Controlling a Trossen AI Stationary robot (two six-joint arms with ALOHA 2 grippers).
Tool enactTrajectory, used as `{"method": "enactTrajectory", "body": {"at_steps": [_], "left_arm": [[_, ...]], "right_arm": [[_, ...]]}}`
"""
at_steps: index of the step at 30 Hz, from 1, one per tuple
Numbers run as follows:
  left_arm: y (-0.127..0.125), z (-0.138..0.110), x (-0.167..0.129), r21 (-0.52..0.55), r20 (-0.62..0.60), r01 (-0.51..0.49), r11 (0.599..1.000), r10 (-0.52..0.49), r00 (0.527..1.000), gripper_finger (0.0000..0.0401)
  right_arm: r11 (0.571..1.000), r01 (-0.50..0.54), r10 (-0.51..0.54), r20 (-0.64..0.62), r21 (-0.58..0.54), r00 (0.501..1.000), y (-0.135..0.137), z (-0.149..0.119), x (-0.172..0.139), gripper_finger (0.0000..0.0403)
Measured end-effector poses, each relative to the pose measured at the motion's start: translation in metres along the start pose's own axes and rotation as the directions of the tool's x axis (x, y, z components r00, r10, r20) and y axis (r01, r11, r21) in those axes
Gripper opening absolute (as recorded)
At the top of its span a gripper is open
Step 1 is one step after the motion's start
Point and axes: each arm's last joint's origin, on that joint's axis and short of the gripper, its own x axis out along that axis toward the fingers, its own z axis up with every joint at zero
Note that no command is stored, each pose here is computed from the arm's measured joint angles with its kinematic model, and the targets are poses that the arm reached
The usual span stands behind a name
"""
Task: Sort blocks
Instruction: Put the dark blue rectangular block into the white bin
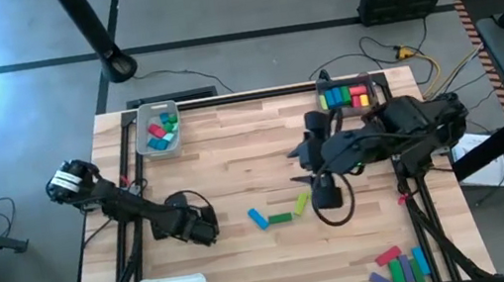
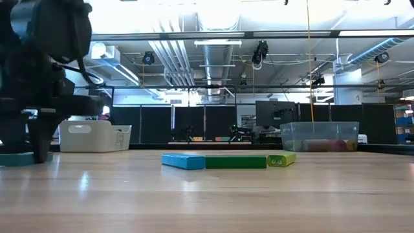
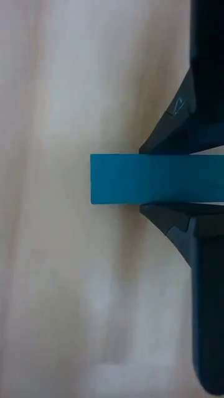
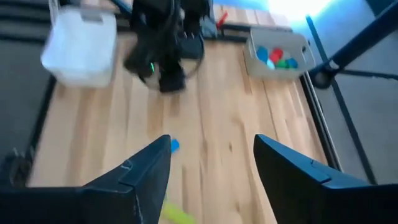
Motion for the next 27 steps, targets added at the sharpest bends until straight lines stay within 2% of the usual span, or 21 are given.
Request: {"method": "enactTrajectory", "body": {"at_steps": [2,4,8,12,14,16,18,20,22,24,27], "left_arm": [[-0.006,-0.005,-0.015,0.045,-0.108,0.042,0.998,-0.037,0.993,0.0079],[-0.01,-0.005,-0.034,0.114,-0.151,0.1,0.988,-0.083,0.985,0.0079],[-0.024,-0.014,-0.079,0.251,-0.248,0.228,0.941,-0.165,0.955,0.0079],[-0.026,-0.033,-0.128,0.417,-0.362,0.279,0.865,-0.124,0.924,0.0079],[-0.02,-0.043,-0.148,0.466,-0.381,0.26,0.846,-0.073,0.922,0.0079],[-0.014,-0.058,-0.166,0.49,-0.399,0.276,0.827,-0.069,0.914,0.0079],[-0.006,-0.074,-0.175,0.464,-0.399,0.243,0.852,-0.044,0.916,0.0079],[0.004,-0.088,-0.173,0.377,-0.389,0.147,0.914,0.013,0.921,0.0079],[0.015,-0.103,-0.169,0.29,-0.4,0.046,0.956,0.078,0.913,0.0079],[0.026,-0.118,-0.16,0.237,-0.38,-0.036,0.971,0.127,0.916,0.0079],[0.035,-0.133,-0.146,0.23,-0.388,-0.081,0.97,0.168,0.906,0.0079]], "right_arm": [[0.999,0.006,-0.008,-0.044,-0.031,0.999,0.0,-0.007,-0.003,0.0213],[0.998,0.021,-0.027,-0.093,-0.061,0.995,0.002,-0.014,0.0,0.0207],[0.993,0.015,-0.037,-0.188,-0.116,0.981,0.016,-0.029,0.013,0.0193],[0.986,-0.011,-0.031,-0.246,-0.166,0.969,0.037,-0.045,0.029,0.0179],[0.983,-0.021,-0.028,-0.261,-0.182,0.965,0.048,-0.053,0.039,0.0171],[0.98,-0.028,-0.026,-0.267,-0.197,0.963,0.059,-0.061,0.048,0.0163],[0.977,-0.037,-0.022,-0.274,-0.209,0.962,0.068,-0.068,0.057,0.0154],[0.978,-0.035,-0.025,-0.277,-0.206,0.96,0.075,-0.075,0.063,0.0145],[0.981,-0.029,-0.028,-0.29,-0.19,0.957,0.079,-0.081,0.069,0.0136],[0.987,-0.019,-0.03,-0.294,-0.16,0.955,0.081,-0.084,0.073,0.0127],[0.994,0.002,-0.037,-0.307,-0.111,0.951,0.081,-0.088,0.076,0.0112]]}}
